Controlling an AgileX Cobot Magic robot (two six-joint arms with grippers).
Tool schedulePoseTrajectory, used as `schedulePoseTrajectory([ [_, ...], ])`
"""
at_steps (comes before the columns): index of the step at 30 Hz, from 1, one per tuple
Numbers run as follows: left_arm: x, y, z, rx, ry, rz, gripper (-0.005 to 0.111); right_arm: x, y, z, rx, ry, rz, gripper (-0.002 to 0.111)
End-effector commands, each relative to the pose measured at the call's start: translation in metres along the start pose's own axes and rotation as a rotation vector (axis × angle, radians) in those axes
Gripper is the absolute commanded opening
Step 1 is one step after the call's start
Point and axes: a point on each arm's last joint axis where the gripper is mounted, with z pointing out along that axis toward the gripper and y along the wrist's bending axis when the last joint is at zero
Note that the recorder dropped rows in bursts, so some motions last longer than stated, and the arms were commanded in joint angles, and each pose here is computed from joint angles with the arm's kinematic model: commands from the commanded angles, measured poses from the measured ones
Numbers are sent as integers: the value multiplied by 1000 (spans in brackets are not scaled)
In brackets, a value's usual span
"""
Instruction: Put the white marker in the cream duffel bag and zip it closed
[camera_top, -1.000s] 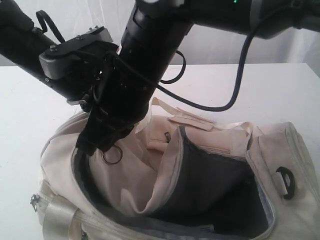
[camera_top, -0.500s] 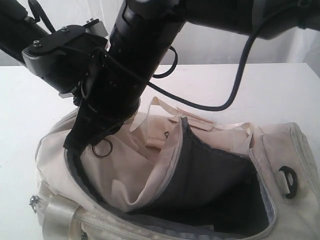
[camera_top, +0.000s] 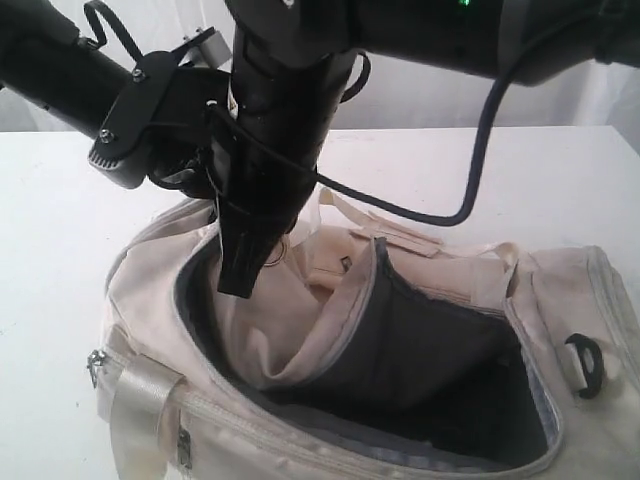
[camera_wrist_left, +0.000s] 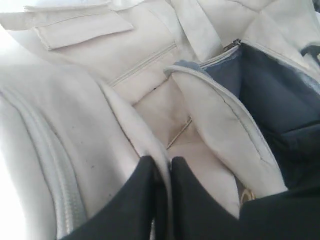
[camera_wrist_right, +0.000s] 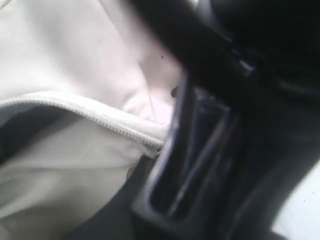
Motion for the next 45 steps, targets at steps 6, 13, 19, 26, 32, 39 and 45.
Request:
schedulePoseTrajectory([
  [6, -12, 43, -6, -269, -191, -115, 0, -36, 71, -77, -717, -407, 263, 38],
  [13, -11, 41, -6, -249, -175, -116, 0, -16, 52, -94, -419, -354, 342, 38],
  [19, -10, 40, -5, -232, -162, -116, 0, -4, 35, -91, -201, -261, 369, 38],
  [26, -9, 39, -5, -225, -157, -116, 0, 7, 11, -87, -134, -274, 423, 38],
  [32, -9, 38, -5, -218, -155, -112, 0, 26, -23, -81, -137, -321, 485, 38],
  [39, -9, 38, -4, -211, -151, -110, 0, 57, -51, -49, -471, -442, 595, 38],
  [45, -9, 37, -4, -208, -148, -109, 0, 63, -54, -21, -612, -511, 593, 38],
])
